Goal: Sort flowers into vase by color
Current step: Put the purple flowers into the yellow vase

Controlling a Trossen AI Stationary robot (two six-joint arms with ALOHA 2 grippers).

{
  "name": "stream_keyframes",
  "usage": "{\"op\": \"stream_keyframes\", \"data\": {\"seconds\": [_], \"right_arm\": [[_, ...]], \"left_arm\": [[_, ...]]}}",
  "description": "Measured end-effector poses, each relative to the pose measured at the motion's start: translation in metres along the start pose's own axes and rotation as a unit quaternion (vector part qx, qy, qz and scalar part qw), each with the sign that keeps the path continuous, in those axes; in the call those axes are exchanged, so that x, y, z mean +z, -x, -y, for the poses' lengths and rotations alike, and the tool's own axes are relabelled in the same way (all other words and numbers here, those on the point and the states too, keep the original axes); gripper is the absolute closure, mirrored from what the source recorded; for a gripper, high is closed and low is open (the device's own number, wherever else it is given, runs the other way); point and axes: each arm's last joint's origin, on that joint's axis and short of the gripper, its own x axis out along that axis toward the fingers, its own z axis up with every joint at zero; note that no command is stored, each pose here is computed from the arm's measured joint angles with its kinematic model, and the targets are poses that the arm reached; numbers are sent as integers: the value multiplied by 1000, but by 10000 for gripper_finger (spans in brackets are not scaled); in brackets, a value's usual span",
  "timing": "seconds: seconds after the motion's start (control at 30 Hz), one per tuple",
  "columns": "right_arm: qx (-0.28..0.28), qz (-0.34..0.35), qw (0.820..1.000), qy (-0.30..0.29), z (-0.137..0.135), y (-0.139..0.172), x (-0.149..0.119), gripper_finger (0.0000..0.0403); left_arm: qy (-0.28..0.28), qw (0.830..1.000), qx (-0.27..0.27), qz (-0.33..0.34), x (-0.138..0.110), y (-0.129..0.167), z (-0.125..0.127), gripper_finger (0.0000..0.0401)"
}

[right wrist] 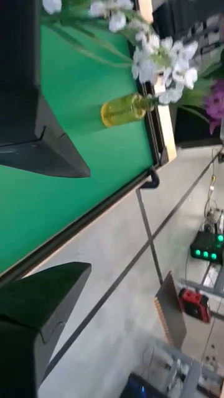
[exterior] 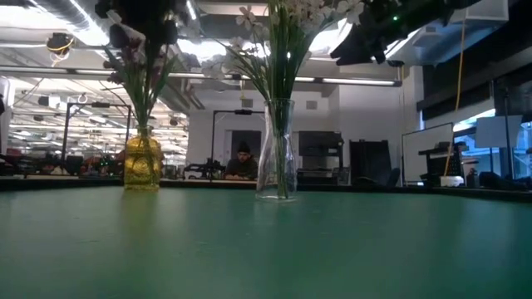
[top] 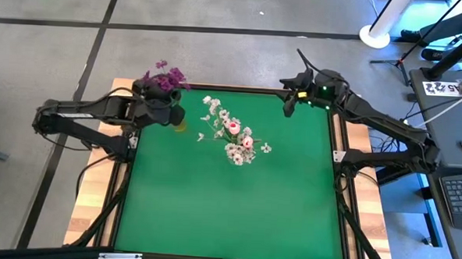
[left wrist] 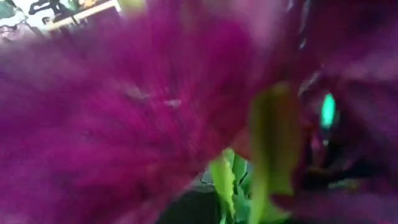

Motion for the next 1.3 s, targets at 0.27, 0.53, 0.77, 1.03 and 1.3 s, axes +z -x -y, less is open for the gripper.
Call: {"op": "stream_keyframes", "data": {"seconds": [0.27, 0.53, 0.77, 1.03, 1.3], "right_arm": [[18, -3, 1000, 0, -1, -6, -2, 171], [21, -3, 1000, 2, -1, -6, -2, 171], [21, -3, 1000, 3, -1, -6, -2, 171], [21, -3, 1000, 8, -1, -6, -2, 171], [21, -3, 1000, 10, -1, -6, -2, 171]], "left_arm": [[11, 999, -8, -29, -5, -11, 18, 399], [44, 998, -10, -35, -6, -12, 20, 399], [48, 998, -5, -41, -12, -15, 21, 399], [54, 996, 10, -68, -57, -32, 30, 399], [60, 996, -13, -64, -75, -42, 40, 388]]}}
